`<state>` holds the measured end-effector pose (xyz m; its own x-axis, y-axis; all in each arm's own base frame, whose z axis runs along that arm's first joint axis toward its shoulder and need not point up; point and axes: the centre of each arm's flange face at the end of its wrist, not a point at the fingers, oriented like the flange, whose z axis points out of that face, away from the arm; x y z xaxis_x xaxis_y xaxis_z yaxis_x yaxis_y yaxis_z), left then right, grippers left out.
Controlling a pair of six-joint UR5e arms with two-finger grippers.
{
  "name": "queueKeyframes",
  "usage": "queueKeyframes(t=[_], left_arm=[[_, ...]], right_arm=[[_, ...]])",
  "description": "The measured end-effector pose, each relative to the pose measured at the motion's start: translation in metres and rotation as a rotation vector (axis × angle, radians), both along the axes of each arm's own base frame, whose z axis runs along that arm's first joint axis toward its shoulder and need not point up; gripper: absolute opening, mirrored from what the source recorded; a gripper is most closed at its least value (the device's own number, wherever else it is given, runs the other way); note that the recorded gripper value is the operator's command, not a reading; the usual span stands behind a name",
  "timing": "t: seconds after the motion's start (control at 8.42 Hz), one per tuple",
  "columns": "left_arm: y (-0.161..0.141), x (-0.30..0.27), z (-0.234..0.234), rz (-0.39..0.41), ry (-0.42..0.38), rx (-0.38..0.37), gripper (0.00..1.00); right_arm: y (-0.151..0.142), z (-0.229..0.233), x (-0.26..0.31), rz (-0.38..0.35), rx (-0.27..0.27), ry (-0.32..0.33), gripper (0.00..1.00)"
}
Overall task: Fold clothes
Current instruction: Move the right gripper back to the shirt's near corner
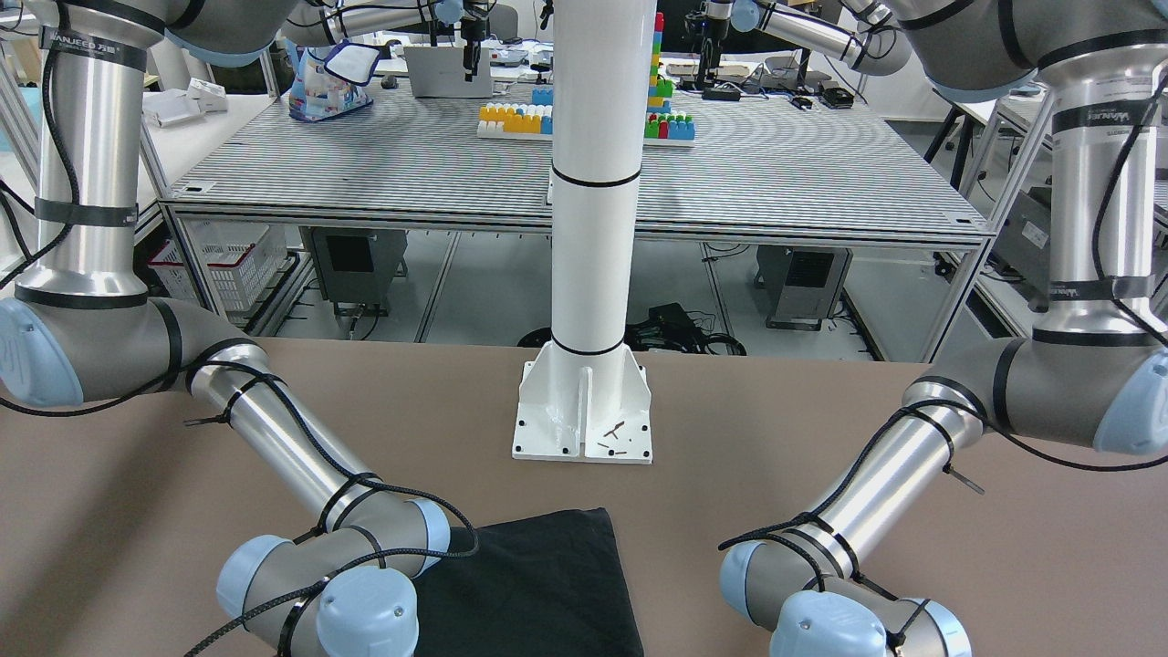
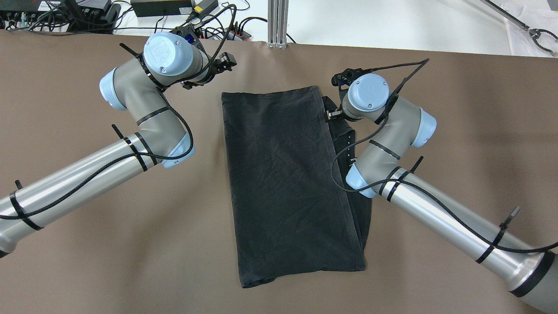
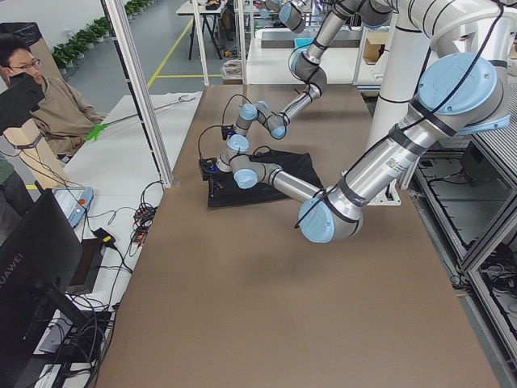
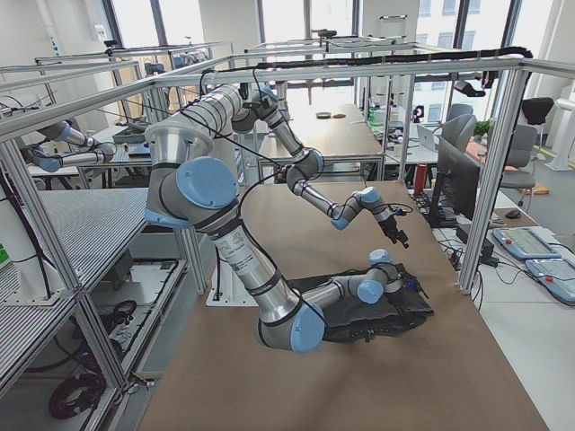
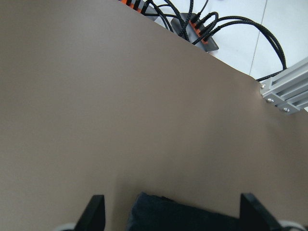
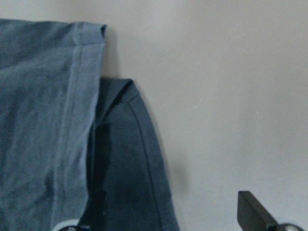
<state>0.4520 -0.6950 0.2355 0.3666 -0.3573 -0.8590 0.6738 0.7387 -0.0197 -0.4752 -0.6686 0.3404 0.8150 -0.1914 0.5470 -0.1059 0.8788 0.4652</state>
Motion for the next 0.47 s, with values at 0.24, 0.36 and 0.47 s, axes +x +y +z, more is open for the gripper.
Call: queueKeyframes(t=[0.24,0.36,0.47], left_arm=[[0.002,-0.002,-0.007,-0.001,0.004,0.005,1.00],[0.004,-0.004,-0.012,-0.003,0.001,0.003,1.00],[0.006,-0.006,-0.017,-0.006,-0.002,0.003,1.00]], right_arm=[[0.013,-0.008,0.030,-0.019,-0.029,-0.065,0.95],[0.034,-0.024,0.048,0.013,-0.075,-0.126,0.95],[0.062,-0.034,0.067,0.072,-0.141,-0.208,0.94]])
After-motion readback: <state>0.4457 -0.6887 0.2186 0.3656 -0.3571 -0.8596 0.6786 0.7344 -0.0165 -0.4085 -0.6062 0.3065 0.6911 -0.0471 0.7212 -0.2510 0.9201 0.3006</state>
